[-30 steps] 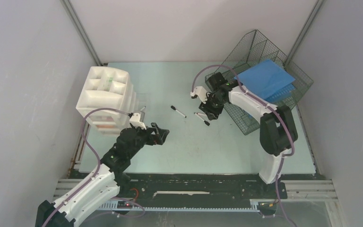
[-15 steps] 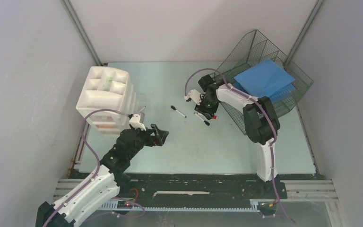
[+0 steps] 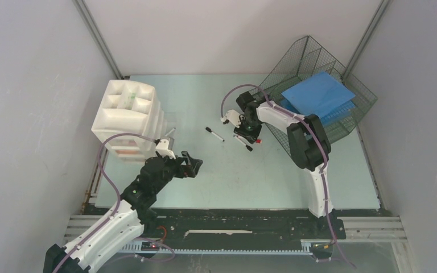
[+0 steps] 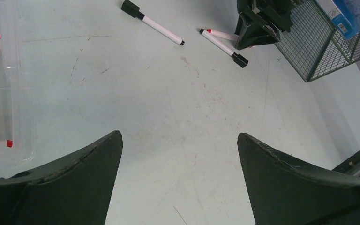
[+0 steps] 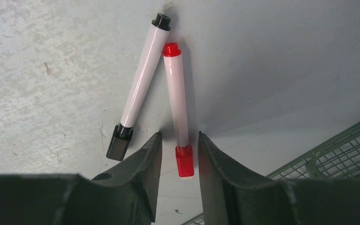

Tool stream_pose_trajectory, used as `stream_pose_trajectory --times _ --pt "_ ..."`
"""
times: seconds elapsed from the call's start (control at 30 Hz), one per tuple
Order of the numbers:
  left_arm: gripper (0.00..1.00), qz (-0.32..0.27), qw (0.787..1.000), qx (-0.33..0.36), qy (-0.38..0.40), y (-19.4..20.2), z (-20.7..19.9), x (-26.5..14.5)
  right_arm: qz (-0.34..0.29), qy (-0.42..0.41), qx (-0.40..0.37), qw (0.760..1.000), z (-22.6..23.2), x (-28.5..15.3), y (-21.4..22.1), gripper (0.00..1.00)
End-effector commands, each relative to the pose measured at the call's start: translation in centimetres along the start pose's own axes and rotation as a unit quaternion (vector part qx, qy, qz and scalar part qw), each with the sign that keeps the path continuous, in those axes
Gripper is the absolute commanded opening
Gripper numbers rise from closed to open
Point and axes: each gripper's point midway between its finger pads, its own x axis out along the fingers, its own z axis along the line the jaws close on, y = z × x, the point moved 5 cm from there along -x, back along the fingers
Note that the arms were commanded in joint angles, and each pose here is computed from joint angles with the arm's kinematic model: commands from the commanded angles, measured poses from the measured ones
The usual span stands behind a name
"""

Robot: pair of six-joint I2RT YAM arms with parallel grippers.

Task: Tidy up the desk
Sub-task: Pick up the stationery from the center of the board.

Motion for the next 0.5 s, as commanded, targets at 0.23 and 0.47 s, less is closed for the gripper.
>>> stream_pose_trajectory --times 0.23,0.47 --pt "0.98 -0.014 0.999 -0.025 0.03 -0.3 -0.9 0.3 0.008 -0.013 0.0 1.0 0.2 1.1 -0.5 0.21" --pt "0.97 -0.012 0.996 -0.045 0.07 0.0 -1.9 0.4 0.004 -0.006 0.011 1.0 0.4 0.7 -0.3 0.04"
